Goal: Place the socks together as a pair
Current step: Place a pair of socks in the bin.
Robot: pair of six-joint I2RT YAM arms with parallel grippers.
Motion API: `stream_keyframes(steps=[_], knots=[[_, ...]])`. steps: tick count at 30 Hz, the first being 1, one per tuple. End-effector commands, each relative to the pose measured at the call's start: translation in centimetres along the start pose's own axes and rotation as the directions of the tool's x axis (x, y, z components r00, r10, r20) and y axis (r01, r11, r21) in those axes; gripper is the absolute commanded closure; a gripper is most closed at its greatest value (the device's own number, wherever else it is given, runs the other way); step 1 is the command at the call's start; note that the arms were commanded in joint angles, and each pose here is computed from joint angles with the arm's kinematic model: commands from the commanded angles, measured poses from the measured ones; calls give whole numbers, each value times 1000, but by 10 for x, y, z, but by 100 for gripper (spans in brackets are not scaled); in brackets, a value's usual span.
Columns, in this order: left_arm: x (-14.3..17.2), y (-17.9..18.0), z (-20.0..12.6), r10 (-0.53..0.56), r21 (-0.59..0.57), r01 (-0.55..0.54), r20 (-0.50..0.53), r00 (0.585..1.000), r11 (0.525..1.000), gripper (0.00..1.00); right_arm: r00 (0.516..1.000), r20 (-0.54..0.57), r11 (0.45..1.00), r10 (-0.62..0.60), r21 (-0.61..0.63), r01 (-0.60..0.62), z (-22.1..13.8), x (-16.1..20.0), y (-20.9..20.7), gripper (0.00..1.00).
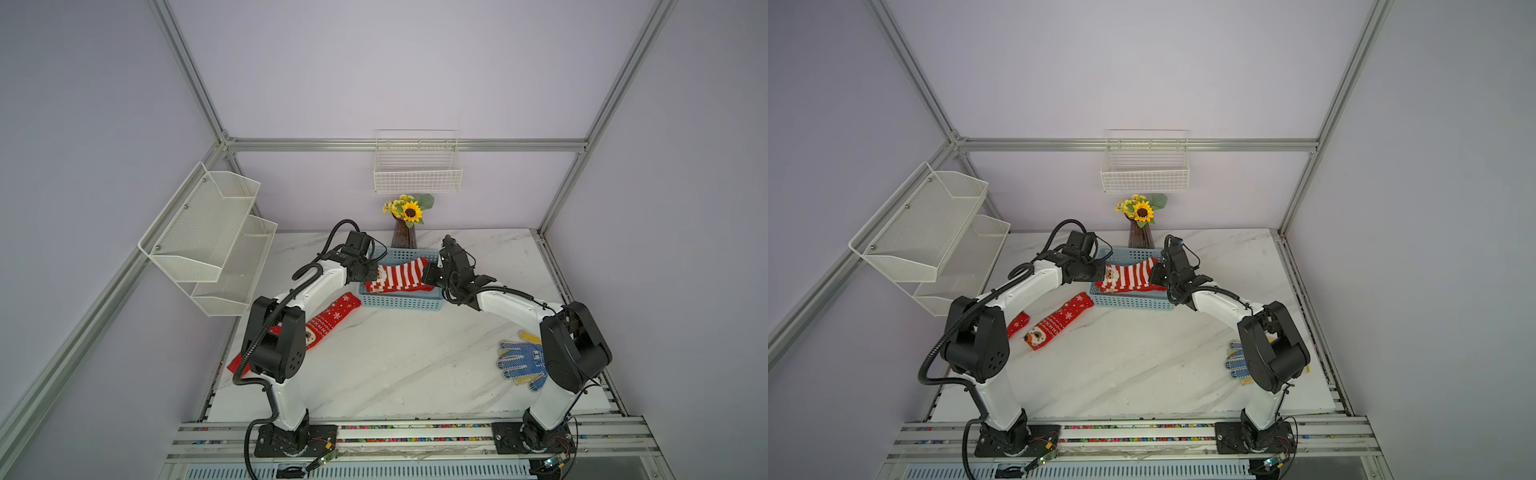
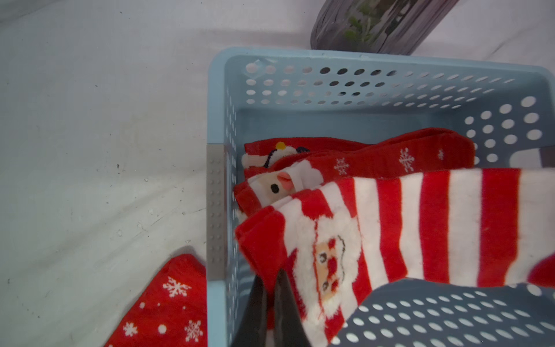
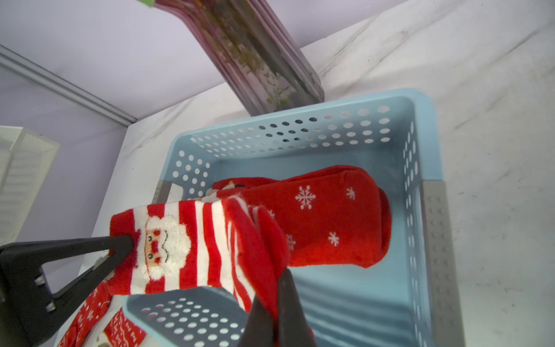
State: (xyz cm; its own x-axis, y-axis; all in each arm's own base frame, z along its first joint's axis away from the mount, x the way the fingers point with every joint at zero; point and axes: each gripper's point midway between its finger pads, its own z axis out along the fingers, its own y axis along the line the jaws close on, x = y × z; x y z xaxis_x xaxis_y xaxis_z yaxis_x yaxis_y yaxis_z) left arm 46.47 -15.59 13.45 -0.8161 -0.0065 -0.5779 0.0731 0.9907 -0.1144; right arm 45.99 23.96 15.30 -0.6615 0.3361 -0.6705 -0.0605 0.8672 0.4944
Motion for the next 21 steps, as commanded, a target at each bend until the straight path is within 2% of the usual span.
stream_keyframes(steps=[1,11,12,13,14,15,17,21], knots=[[-32,6,-10,9,-3,-9,63,998,1000,100,999,37,999,28,-43,-26,9,-18,8,100],[-35,2,11,-15,53,13,23,1000,998,100,998,10,998,67,-13,-67,31,-13,-9,100],[-36,2,10,-18,62,17,22,1000,998,95,998,10,998,64,-17,-63,30,-14,-7,87],[-37,1,8,-18,74,17,24,1000,997,79,998,12,998,60,-17,-59,29,-16,-6,66],[-40,-1,5,-21,85,19,30,999,996,50,998,16,998,53,-17,-52,26,-20,-5,48],[-43,-3,0,-20,92,16,41,999,996,31,999,24,999,42,-17,-42,23,-25,-2,38],[-52,0,-13,-23,81,17,73,997,997,16,999,46,999,20,-30,-19,12,-37,6,31],[-62,25,-46,-96,-30,102,156,983,994,13,992,125,998,-23,-49,30,-28,-65,22,30]])
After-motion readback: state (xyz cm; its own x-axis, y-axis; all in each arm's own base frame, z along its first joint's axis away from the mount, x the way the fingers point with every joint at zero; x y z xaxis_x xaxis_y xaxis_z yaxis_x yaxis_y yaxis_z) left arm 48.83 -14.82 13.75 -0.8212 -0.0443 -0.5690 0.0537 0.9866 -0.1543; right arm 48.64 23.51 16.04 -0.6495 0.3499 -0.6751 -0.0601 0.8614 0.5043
